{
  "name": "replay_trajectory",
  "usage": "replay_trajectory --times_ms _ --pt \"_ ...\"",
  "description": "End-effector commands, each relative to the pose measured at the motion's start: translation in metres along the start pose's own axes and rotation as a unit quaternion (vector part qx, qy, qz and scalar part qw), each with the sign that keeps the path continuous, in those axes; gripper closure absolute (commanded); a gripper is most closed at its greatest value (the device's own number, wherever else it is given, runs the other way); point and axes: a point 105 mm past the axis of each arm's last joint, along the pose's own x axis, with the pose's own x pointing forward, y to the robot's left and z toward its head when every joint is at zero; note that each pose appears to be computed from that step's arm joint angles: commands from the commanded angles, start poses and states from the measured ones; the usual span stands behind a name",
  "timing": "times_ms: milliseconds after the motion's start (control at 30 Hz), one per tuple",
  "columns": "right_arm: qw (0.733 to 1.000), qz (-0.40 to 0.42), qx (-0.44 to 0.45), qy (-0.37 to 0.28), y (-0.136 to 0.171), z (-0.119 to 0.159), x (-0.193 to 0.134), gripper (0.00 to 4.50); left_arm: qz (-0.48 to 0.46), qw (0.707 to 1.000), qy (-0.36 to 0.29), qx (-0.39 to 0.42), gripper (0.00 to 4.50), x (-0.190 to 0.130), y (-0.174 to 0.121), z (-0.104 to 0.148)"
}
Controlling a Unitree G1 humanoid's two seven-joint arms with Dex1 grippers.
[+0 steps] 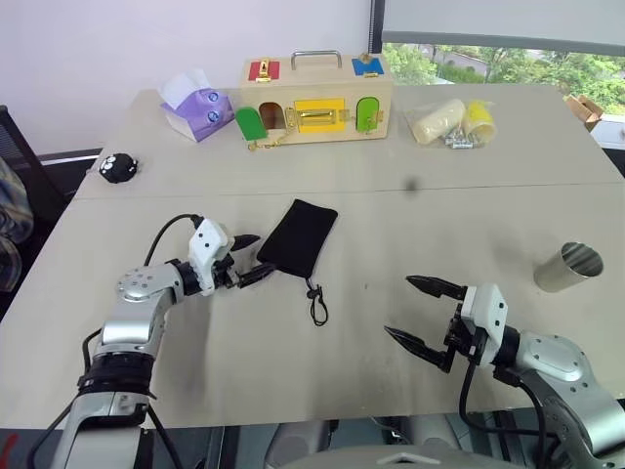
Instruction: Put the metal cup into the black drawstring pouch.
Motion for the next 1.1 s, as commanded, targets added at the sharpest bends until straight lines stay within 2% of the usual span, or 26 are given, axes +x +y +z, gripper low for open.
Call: replay_trajectory --times_ms 33,133,167,433,600,833,1100 --pt "0.999 0.007 -0.027 -0.021 -0.001 0.014 0.001 0.0 0.006 1.0 -0.017 0.011 2.5 0.006 0.001 0.011" --pt "0.999 0.007 -0.028 -0.02 -0.002 0.015 -0.001 0.0 0.001 1.0 -0.024 0.009 4.06 0.011 -0.005 0.011" --pt "0.999 0.005 -0.027 -0.02 -0.002 0.015 -0.002 0.0 0.001 1.0 -0.027 0.008 4.45 0.012 -0.007 0.011" --pt "0.997 -0.06 -0.041 -0.029 -0.029 0.024 -0.02 0.0 0.016 0.999 -0.05 -0.008 4.45 0.021 -0.018 0.015" --pt "0.988 -0.132 -0.074 -0.035 -0.064 0.047 -0.039 0.0 0.068 0.994 -0.076 -0.044 4.45 0.032 -0.013 0.027" --pt "0.974 -0.178 -0.14 0.022 -0.096 0.071 -0.075 0.0 0.172 0.978 -0.088 -0.083 4.45 0.053 -0.003 0.048" --pt "0.954 -0.218 -0.151 0.14 -0.106 0.056 -0.119 0.0 0.267 0.946 -0.079 -0.167 4.45 0.087 -0.012 0.07"
